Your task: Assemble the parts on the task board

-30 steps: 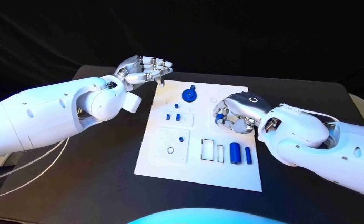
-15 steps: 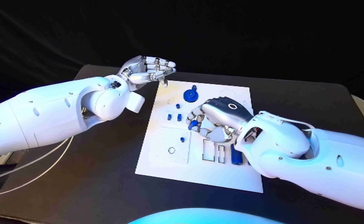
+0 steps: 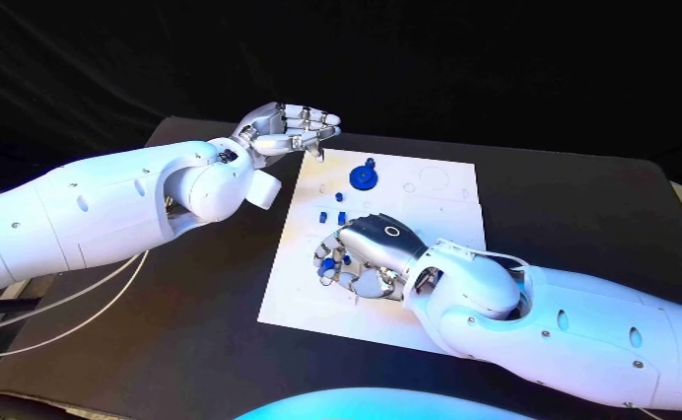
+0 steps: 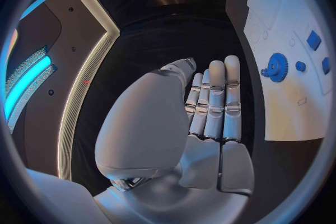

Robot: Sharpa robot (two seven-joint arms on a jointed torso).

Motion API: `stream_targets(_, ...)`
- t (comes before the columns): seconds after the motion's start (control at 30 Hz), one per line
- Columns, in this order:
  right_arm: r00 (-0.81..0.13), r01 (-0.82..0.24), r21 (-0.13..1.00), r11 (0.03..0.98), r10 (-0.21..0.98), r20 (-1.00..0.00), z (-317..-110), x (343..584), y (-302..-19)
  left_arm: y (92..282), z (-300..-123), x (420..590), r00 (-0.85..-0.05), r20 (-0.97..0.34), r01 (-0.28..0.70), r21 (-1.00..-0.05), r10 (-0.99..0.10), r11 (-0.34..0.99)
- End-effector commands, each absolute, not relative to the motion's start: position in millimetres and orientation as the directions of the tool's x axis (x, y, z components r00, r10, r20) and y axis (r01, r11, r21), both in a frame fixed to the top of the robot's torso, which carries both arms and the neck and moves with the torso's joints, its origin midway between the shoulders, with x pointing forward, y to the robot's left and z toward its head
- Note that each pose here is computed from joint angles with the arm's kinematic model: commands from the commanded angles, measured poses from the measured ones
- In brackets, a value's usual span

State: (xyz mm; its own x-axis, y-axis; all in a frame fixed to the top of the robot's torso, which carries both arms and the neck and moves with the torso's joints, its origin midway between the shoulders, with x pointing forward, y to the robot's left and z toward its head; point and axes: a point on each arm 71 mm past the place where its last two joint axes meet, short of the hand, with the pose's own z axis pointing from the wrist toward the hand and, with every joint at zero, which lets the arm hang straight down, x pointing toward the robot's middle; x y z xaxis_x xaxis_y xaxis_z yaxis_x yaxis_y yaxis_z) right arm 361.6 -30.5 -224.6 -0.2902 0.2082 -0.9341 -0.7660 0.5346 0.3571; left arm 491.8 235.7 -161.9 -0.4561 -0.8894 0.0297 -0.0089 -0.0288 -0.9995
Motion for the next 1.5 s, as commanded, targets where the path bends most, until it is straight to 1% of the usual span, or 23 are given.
stream_targets(0.03, -0.303, -0.776, 0.353, 0.523, 0.182, -0.935, -230, 361, -27, 232.4, -161.1, 491.0, -0.474, 0.044, -0.011, -0.999, -0.88, -0.044)
stream_targets(0.23, -0.311, -0.768, 0.343, 0.54, 0.154, -0.938, -238, 365, -27, 231.5, -161.2, 491.1, -0.476, 0.044, -0.012, -0.999, -0.878, -0.044)
stream_targets(0.77, -0.325, -0.763, 0.324, 0.559, 0.101, -0.94, -246, 369, -26, 232.6, -161.5, 490.9, -0.475, 0.044, -0.014, -0.999, -0.879, -0.043)
stream_targets(1.5, -0.328, -0.767, 0.303, 0.566, 0.061, -0.943, -249, 367, -28, 234.8, -161.5, 490.8, -0.47, 0.042, -0.014, -0.999, -0.881, -0.041)
